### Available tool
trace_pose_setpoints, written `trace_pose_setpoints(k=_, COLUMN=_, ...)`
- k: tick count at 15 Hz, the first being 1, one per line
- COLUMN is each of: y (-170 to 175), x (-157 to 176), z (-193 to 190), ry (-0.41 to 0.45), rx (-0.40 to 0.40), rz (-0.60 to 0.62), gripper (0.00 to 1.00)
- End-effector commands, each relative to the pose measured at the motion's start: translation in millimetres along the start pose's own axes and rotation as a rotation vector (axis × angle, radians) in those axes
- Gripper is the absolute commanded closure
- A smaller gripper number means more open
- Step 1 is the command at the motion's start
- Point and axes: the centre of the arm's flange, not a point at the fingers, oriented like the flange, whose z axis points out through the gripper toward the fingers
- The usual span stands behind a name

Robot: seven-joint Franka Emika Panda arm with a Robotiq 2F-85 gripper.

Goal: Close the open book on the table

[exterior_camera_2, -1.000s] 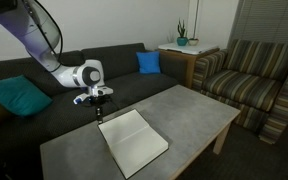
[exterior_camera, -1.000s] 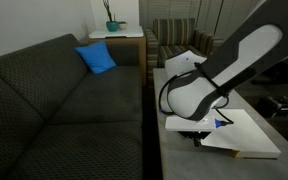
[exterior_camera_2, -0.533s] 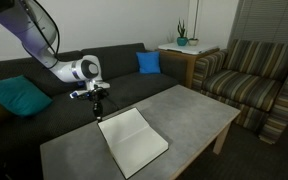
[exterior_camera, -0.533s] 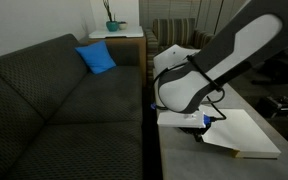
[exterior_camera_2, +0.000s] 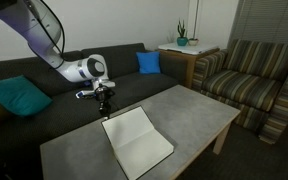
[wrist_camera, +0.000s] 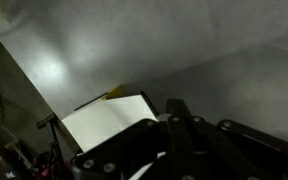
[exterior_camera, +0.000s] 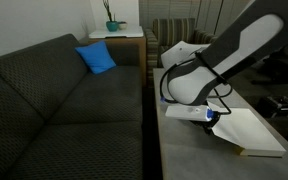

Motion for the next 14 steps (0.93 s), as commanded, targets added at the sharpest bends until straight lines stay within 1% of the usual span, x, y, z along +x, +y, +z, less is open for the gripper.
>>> trace_pose_setpoints(k=1, y=38, x=17, z=11, ry=-0.018, rx=-0.064, rz=0.091, gripper=1.00)
trace_pose_setpoints(k=3, y=51, x=22, z=16, ry=-0.019, rx=-0.091, rz=0.140, gripper=1.00)
trace_pose_setpoints(k=5, y=63, x=23, z=14, ry=-0.014, rx=-0.120, rz=0.188, gripper=1.00)
trace_pose_setpoints(k=9, y=78, x=26, z=-9, ry=0.020, rx=-0.180, rz=0.271, gripper=1.00)
trace_pose_setpoints(k=11, y=86, x=29, z=-20, ry=0.045, rx=-0.224, rz=0.298, gripper=1.00)
trace_pose_setpoints(k=14, y=108, x=40, z=-21, ry=0.059, rx=-0.281, rz=0.324, gripper=1.00)
